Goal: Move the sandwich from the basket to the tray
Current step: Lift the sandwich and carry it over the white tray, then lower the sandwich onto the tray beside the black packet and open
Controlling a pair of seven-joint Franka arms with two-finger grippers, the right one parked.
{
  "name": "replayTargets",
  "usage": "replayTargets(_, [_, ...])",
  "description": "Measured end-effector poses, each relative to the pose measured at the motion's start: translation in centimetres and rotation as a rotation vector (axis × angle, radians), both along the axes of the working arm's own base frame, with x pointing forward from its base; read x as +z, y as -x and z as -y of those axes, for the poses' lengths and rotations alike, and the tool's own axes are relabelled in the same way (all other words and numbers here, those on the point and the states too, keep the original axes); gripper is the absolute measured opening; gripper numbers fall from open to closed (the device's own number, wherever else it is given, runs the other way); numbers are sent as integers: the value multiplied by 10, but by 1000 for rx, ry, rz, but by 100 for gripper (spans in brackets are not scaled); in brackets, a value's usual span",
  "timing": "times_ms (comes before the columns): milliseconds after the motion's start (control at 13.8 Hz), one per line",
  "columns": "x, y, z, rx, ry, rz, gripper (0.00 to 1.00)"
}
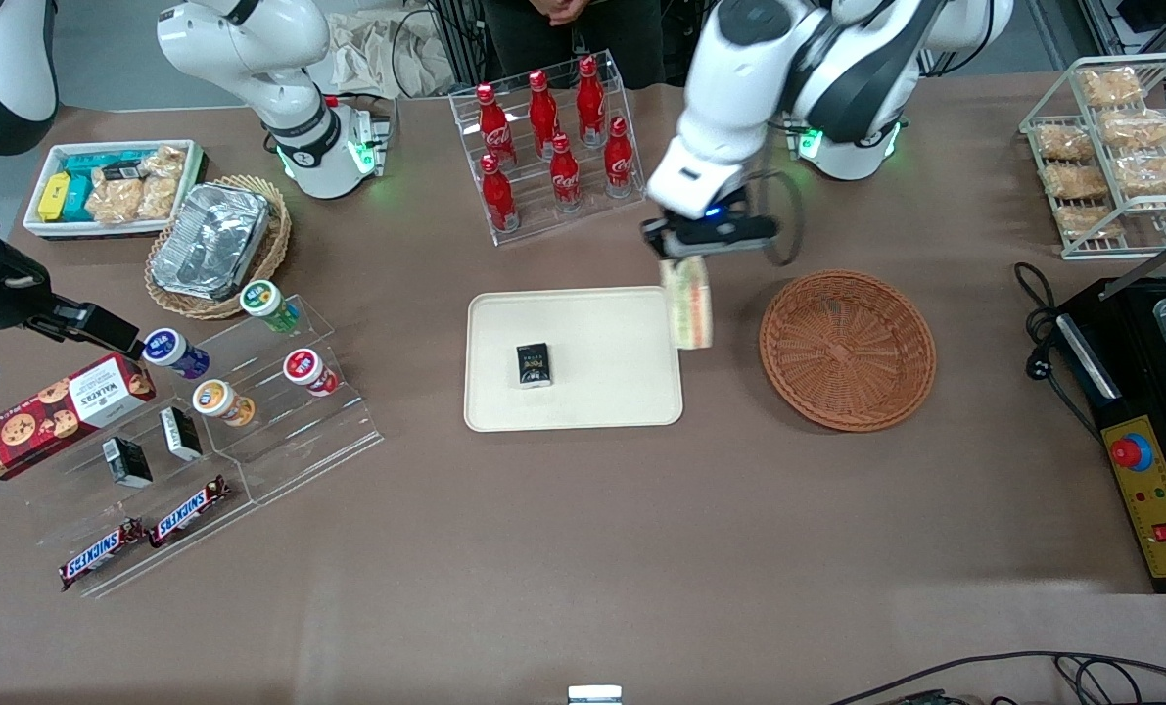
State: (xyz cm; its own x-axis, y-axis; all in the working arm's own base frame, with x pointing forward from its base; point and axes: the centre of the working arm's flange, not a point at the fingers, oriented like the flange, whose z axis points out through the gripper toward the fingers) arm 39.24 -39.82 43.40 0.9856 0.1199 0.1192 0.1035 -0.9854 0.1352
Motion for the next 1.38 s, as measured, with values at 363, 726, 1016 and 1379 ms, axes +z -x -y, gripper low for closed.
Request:
replayTargets(363, [-116,-6,25,-144,-50,-40,20])
replayTargets(726, [-172,-11,27,-172,-81,2,20])
replayTargets(1016, [-194,-9,19,-169,-107,-26,20])
replayTargets(1379, [-197,-7,17,-196,-125,-13,27])
